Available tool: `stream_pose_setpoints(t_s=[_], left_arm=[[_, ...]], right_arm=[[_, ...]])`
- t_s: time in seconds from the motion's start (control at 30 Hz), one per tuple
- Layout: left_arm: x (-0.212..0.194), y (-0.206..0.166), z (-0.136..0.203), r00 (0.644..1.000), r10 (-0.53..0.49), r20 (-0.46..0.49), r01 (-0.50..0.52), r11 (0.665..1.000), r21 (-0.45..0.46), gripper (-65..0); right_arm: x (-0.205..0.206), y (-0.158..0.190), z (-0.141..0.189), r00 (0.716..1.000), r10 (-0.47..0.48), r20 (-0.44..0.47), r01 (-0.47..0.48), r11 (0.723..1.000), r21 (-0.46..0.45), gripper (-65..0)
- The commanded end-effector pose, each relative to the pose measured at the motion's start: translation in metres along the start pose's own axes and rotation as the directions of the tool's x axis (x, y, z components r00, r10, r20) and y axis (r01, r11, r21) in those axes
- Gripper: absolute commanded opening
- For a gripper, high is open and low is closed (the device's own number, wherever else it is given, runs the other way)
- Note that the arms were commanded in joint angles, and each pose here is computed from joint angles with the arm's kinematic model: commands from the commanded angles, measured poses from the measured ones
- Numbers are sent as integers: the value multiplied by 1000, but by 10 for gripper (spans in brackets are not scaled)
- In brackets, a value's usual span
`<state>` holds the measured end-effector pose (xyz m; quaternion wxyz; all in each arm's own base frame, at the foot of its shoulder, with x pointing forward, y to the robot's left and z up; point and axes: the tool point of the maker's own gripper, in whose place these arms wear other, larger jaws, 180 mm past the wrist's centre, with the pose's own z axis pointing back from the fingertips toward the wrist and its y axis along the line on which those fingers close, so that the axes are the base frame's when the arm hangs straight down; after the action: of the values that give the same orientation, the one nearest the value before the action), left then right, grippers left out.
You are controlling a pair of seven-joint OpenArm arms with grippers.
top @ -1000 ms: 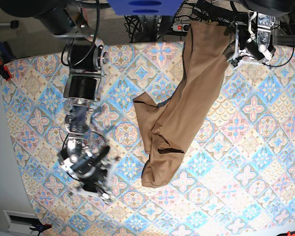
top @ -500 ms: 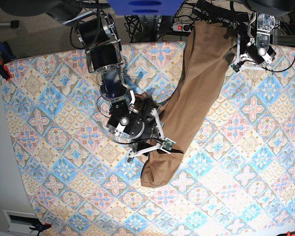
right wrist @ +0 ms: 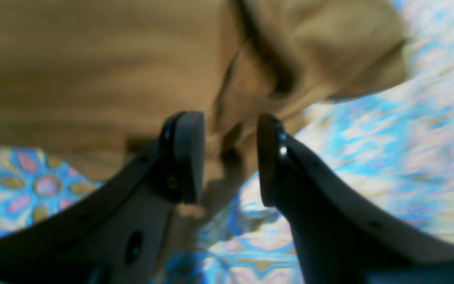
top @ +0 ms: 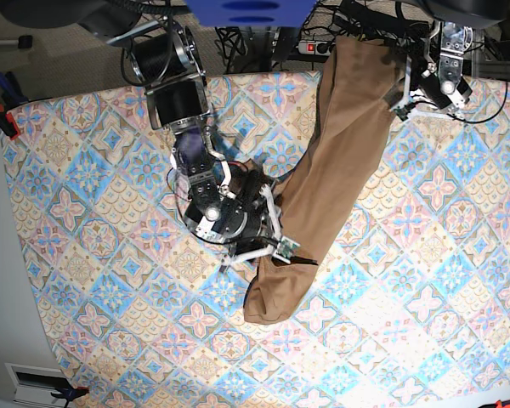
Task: Layout the t-shirt on the table in an organized manner, then fold the t-shirt properly
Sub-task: 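Pull the shirt with the left gripper while the right gripper grasps its hem, then hold the stretched shirt with both grippers and adjust the right gripper's grasp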
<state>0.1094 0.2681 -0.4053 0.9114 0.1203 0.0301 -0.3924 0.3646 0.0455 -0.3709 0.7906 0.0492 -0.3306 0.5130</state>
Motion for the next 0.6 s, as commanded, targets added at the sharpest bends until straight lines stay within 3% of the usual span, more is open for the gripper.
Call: stream_pose_setpoints(t_s=[0.0,0.23,0.37,0.57], left_arm=[[-4,7,4,1000,-1,-15,2,1000,26,-650],[-4,7,4,1000,-1,-14,1,1000,27,-650],[-3,8,4,1000,0,-12,1,1000,29,-650],[-3,9,4,1000,0,-11,0,1000,30,-650]], right_arm=[[28,-14,7,996,7,88,-5,1000,-27,-434],[51,-45,8,992,36,121,-29,998,-60,-434],[44,-58,8,993,-9,114,17,997,-69,-434],[36,-51,-4,991,-46,129,50,998,-26,-434]])
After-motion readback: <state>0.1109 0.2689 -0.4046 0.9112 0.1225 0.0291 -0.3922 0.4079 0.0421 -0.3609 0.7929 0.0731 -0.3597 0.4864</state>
